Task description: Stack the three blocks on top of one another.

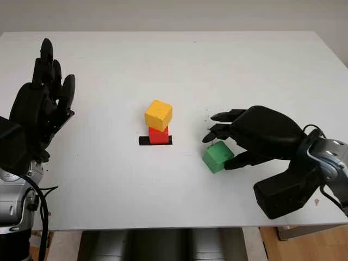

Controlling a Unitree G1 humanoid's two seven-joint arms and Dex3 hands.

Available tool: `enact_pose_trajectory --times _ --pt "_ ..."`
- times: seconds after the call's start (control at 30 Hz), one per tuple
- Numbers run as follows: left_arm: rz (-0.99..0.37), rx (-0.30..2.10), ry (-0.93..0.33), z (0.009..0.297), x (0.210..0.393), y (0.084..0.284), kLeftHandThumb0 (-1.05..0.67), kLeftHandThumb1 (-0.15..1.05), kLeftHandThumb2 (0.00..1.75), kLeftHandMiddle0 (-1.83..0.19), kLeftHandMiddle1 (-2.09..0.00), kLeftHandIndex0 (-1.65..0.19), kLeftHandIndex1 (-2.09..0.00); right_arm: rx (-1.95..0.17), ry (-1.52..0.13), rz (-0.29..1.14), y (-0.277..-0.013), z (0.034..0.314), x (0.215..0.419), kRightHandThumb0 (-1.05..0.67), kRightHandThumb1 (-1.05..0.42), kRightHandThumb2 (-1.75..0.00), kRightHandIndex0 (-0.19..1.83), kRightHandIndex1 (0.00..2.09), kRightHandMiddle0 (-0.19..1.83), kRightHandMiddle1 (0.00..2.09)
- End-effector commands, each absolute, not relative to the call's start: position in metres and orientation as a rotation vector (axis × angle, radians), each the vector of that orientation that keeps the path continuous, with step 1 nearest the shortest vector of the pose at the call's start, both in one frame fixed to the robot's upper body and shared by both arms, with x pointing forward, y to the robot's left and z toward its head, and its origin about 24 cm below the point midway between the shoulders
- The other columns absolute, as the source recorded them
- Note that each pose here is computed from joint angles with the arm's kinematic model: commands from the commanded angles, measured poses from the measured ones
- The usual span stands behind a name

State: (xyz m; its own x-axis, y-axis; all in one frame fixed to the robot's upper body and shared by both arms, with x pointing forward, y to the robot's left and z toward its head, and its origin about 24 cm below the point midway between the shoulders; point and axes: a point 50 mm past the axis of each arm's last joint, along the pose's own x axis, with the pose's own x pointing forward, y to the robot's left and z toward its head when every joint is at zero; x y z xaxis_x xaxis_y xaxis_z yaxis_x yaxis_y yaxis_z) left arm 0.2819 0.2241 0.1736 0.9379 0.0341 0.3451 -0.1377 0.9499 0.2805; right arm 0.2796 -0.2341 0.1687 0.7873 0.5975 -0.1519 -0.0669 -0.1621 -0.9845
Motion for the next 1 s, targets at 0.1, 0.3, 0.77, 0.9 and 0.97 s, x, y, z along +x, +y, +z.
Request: enact_pose_trajectory --times 0.1,0.3,0.77,0.9,0.97 --pt "0.081 0.314 -0.354 0.174 0.281 0.224 -0.72 1.05 0.55 0.19 0.0 0.19 0.0 -1.635 -0.436 0.602 -0.234 0.172 0.281 -0.41 -0.93 -0.05 0.5 0.19 0.44 1.0" --pt "0.081 0.319 -0.357 0.175 0.281 0.223 -0.71 1.05 0.56 0.19 0.0 0.19 0.0 -1.627 -0.449 0.596 -0.234 0.172 0.281 -0.39 -0.93 -0.05 0.54 0.23 0.45 1.11" --pt "0.08 0.323 -0.351 0.174 0.283 0.222 -0.71 1.05 0.56 0.19 0.0 0.19 0.0 -1.505 -0.486 0.575 -0.232 0.172 0.281 -0.37 -0.91 -0.05 0.52 0.3 0.48 1.23" --pt "0.08 0.315 -0.353 0.173 0.283 0.222 -0.71 1.05 0.56 0.19 0.0 0.19 0.0 -1.381 -0.473 0.537 -0.231 0.181 0.283 -0.36 -0.93 -0.06 0.5 0.32 0.46 1.23" --pt "0.082 0.316 -0.352 0.173 0.283 0.221 -0.71 1.05 0.56 0.19 0.0 0.19 0.0 -1.35 -0.476 0.523 -0.231 0.186 0.285 -0.36 -0.93 -0.06 0.47 0.32 0.45 1.25"
